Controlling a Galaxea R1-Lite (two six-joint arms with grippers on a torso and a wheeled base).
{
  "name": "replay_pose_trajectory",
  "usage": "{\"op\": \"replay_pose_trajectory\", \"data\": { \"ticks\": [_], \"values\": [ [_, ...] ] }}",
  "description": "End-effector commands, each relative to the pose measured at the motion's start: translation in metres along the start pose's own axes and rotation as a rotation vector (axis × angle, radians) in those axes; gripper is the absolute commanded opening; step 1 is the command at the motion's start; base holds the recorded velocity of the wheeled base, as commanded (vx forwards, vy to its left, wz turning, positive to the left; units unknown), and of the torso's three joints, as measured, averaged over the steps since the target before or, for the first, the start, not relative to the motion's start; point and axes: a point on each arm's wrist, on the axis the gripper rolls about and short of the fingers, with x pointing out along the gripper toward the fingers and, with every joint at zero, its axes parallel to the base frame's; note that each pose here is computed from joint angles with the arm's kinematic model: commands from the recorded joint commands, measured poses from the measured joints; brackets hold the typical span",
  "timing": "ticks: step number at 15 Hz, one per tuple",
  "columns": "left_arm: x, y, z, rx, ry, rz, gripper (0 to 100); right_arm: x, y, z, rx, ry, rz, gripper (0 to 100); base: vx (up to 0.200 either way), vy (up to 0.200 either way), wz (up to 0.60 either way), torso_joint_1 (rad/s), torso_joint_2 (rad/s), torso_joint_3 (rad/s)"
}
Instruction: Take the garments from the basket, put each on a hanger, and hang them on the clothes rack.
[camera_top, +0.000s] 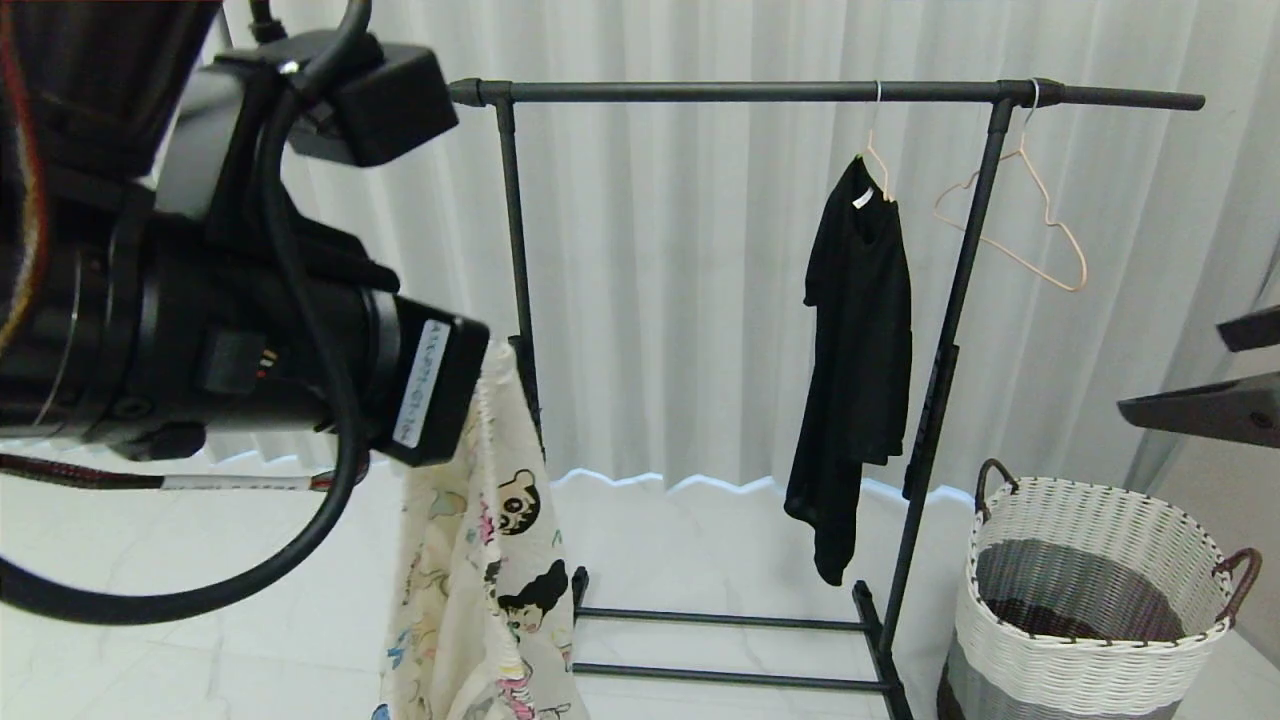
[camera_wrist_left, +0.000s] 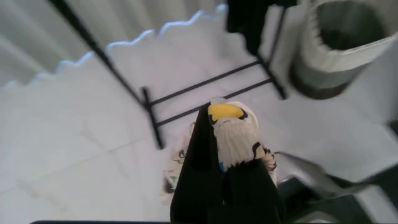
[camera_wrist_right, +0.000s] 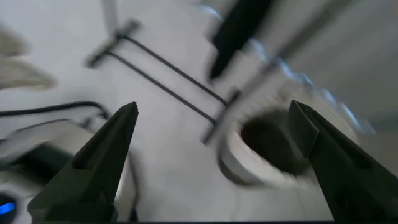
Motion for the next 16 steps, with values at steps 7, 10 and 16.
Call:
{"op": "replay_pose_trajectory", "data": {
  "ticks": [7,10,16],
  "values": [
    [-0.027,0.059,-0.074,-0.078,0.115,0.259,0,-0.015,-0.037,-0.068,0.214,0.153,-0.379,100,0.0,0.0,0.0,0.0,0.0,0.0],
    [-0.033,0.062,-0.084,-0.091,0.115,0.276,0,-0.001,-0.045,-0.065,0.284,0.068,-0.388,100,0.0,0.0,0.0,0.009,-0.03,-0.022],
    [-0.035,0.062,-0.088,-0.091,0.111,0.292,0,0.005,-0.051,-0.059,0.295,0.042,-0.384,100,0.0,0.0,0.0,0.125,-0.37,-0.246]
  ]
}}
